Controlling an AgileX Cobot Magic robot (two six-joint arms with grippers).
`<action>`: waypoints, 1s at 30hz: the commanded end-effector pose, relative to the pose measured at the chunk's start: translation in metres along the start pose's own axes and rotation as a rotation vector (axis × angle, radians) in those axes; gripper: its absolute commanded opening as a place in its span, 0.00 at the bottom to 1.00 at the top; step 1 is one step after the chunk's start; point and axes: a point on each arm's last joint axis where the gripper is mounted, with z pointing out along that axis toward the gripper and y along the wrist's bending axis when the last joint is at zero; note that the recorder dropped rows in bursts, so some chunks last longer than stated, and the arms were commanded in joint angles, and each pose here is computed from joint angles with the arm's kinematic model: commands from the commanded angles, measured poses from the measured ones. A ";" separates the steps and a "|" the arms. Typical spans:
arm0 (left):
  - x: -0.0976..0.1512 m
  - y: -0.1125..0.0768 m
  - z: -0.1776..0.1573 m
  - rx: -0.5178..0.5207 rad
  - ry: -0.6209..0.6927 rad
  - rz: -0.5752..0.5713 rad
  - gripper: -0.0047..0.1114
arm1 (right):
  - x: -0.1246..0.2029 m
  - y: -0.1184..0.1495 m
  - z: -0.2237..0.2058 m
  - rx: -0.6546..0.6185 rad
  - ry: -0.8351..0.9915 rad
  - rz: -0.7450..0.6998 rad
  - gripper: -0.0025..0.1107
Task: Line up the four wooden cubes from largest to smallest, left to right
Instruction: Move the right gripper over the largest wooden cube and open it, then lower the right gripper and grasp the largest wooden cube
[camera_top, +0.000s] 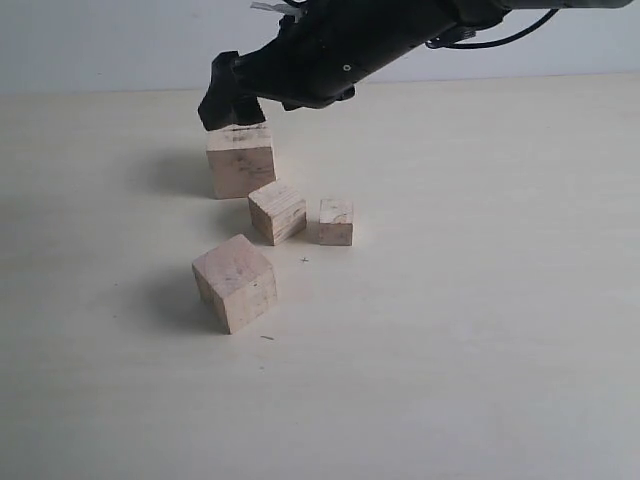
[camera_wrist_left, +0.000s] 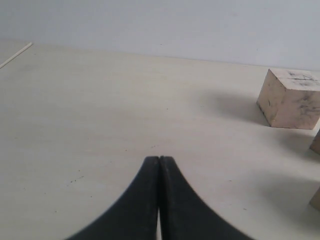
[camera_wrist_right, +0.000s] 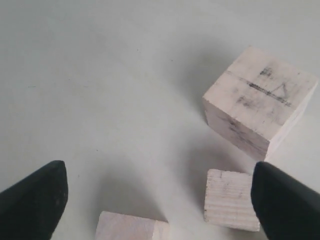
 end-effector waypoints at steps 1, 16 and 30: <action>-0.001 0.000 -0.001 -0.002 -0.009 -0.009 0.04 | -0.010 0.013 0.003 0.039 -0.093 -0.035 0.85; -0.001 0.000 -0.001 -0.002 -0.009 -0.009 0.04 | -0.012 0.020 0.062 0.177 -0.295 0.147 0.85; -0.001 0.000 -0.001 -0.002 -0.009 -0.009 0.04 | -0.001 -0.034 0.103 0.303 -0.323 0.201 0.85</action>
